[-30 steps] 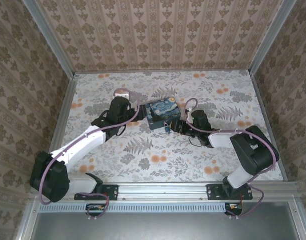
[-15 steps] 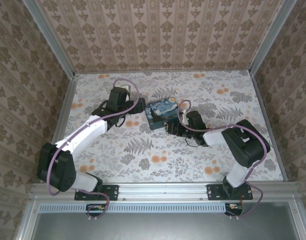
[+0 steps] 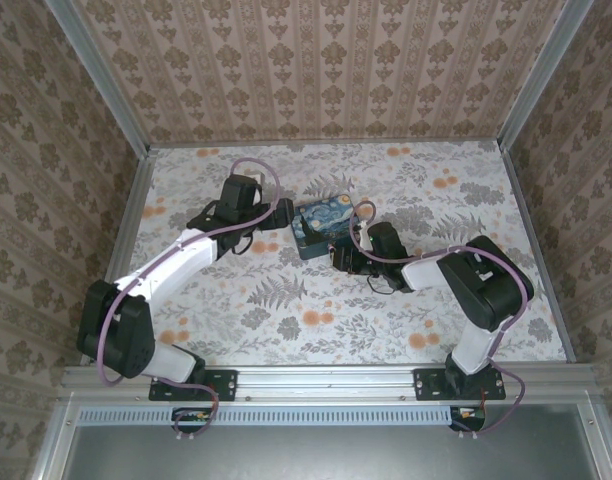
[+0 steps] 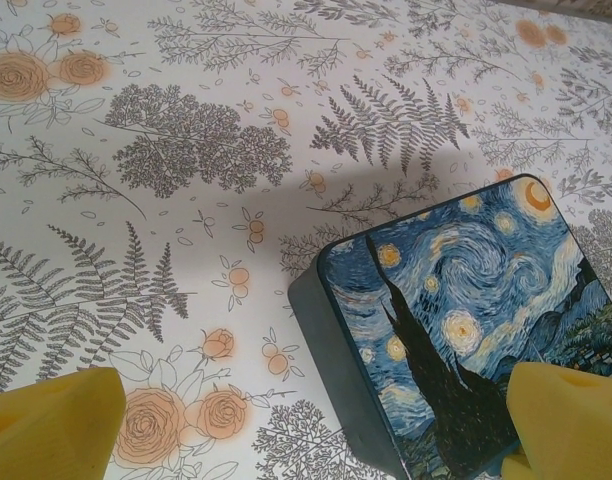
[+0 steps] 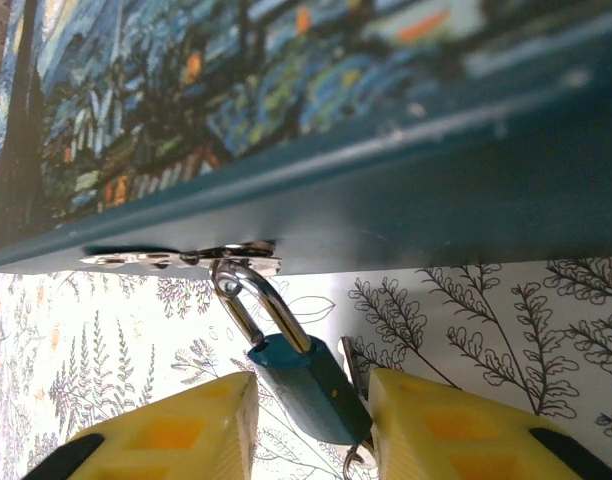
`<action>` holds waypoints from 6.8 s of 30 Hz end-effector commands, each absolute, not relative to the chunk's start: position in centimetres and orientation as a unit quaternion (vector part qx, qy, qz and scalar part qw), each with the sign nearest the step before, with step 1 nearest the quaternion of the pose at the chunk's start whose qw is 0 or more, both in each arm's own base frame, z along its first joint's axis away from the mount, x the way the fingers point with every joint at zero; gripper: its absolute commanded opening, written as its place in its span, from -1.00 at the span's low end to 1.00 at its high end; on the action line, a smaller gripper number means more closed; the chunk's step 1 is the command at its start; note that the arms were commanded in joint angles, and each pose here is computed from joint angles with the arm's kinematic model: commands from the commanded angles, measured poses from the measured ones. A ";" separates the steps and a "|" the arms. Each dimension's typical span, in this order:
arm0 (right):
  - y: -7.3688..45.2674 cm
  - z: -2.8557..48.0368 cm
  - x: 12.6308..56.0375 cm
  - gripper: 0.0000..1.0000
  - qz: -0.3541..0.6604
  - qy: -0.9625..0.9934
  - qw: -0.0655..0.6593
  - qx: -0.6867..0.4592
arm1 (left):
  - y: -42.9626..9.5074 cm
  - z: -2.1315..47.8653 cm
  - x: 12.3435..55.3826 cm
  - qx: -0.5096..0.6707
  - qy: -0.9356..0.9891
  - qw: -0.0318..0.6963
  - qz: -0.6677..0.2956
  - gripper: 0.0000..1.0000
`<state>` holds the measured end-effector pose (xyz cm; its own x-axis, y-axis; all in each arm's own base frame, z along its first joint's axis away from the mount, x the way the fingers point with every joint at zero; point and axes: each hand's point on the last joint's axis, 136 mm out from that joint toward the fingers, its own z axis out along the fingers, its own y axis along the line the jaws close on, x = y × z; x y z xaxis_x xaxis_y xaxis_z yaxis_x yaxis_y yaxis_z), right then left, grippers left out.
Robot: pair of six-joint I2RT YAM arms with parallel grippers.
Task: Unlock a padlock with a key
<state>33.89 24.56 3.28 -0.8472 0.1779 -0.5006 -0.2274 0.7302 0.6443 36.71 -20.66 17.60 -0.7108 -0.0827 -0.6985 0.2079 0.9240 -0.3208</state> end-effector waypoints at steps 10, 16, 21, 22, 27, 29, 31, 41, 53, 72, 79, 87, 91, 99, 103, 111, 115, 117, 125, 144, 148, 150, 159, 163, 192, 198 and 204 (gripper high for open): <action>25.1 3.2 33.9 -0.75 0.374 0.884 0.279 -0.018 | -21.0 16.7 36.9 0.033 0.910 0.362 -0.199 1.00; 24.7 3.9 34.0 -0.92 0.374 0.883 0.283 -0.003 | -21.2 15.4 36.6 0.050 0.922 0.340 -0.179 1.00; 24.2 4.4 34.1 -1.00 0.374 0.883 0.283 0.028 | -23.0 13.9 36.1 0.099 0.931 0.329 -0.124 1.00; 24.1 4.4 34.1 -1.00 0.374 0.882 0.283 0.034 | -23.3 13.5 36.1 0.107 0.932 0.327 -0.111 1.00; 23.7 4.7 34.1 -1.00 0.378 0.879 0.283 0.058 | -24.6 12.1 36.4 0.121 0.937 0.319 -0.080 1.00; 23.6 4.7 34.1 -1.00 0.377 0.879 0.283 0.065 | -24.9 11.4 36.4 0.123 0.939 0.314 -0.072 1.00; 23.4 4.8 34.1 -1.00 0.377 0.879 0.283 0.072 | -24.9 10.7 36.5 0.123 0.941 0.308 -0.062 1.00; 23.0 4.4 34.2 -1.00 0.393 0.867 0.273 0.139 | -25.5 7.4 35.2 0.131 0.949 0.283 -0.043 1.00; 22.7 4.7 35.2 -1.00 0.436 0.828 0.267 0.230 | -25.6 5.1 34.0 0.132 0.955 0.264 -0.028 1.00; 19.6 5.5 38.0 -1.00 0.404 0.835 0.285 0.241 | -25.3 2.9 33.2 0.143 0.961 0.236 -0.017 1.00; 18.8 5.2 38.8 -1.00 0.355 0.869 0.280 0.203 | -25.2 2.3 33.0 0.147 0.963 0.227 -0.015 1.00; 16.7 4.1 38.7 -1.00 0.298 0.899 0.266 0.178 | -25.3 1.9 32.8 0.151 0.964 0.218 -0.015 1.00; 16.4 3.6 38.4 -1.00 0.271 0.915 0.253 0.160 | -25.3 1.7 32.8 0.152 0.965 0.214 -0.013 1.00; 16.3 2.7 38.3 -1.00 0.279 0.912 0.243 0.177 | -25.4 1.4 32.8 0.153 0.966 0.209 -0.014 0.98; 17.4 2.5 38.9 -1.00 0.342 0.884 0.237 0.214 | -25.4 1.2 32.8 0.152 0.966 0.207 -0.014 0.98; 17.7 2.6 39.5 -1.00 0.370 0.867 0.239 0.234 | -25.2 0.8 32.6 0.152 0.967 0.202 -0.013 0.98; 17.0 3.2 40.1 -1.00 0.361 0.870 0.244 0.229 | -25.2 0.6 32.7 0.153 0.968 0.200 -0.012 0.97; 16.0 3.9 41.2 -1.00 0.359 0.869 0.252 0.231 | -25.2 0.5 32.6 0.155 0.968 0.198 -0.013 0.97; 13.7 5.5 43.5 -1.00 0.357 0.869 0.257 0.224 | -25.2 0.2 32.5 0.153 0.969 0.194 -0.015 0.96; 18.2 5.5 31.5 -1.00 0.403 0.868 0.231 0.176 | -25.7 6.8 34.5 0.135 0.956 0.252 -0.065 1.00; 21.2 5.5 28.3 -1.00 0.403 0.876 0.224 0.142 | -25.5 9.8 34.9 0.130 0.948 0.280 -0.076 1.00; 22.7 5.5 26.9 -1.00 0.408 0.876 0.222 0.128 | -25.2 11.4 35.0 0.126 0.944 0.295 -0.082 1.00; 26.2 3.6 24.3 -1.00 0.409 0.881 0.209 0.109 | -23.6 16.2 35.1 0.110 0.929 0.341 -0.090 1.00; 24.1 2.8 24.6 -0.87 0.390 0.886 0.217 0.127 | -22.2 17.2 34.5 0.102 0.927 0.351 -0.083 1.00; -3.0 19.3 32.1 0.99 0.071 0.816 0.515 0.253 | -3.1 24.4 31.9 -0.065 0.804 0.580 0.118 1.00; -6.8 17.6 33.2 0.99 -0.029 0.763 0.588 0.267 | -0.6 23.6 32.0 -0.072 0.794 0.590 0.127 1.00; -7.1 14.8 34.9 0.99 -0.069 0.769 0.592 0.231 | 1.9 20.7 33.5 -0.073 0.788 0.589 0.163 1.00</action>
<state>33.46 -5.92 11.90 -0.3208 0.3693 -0.8722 0.4342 0.8757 0.2110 32.50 1.19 20.94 -0.3346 0.0415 -0.9414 -0.3036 0.9410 0.1494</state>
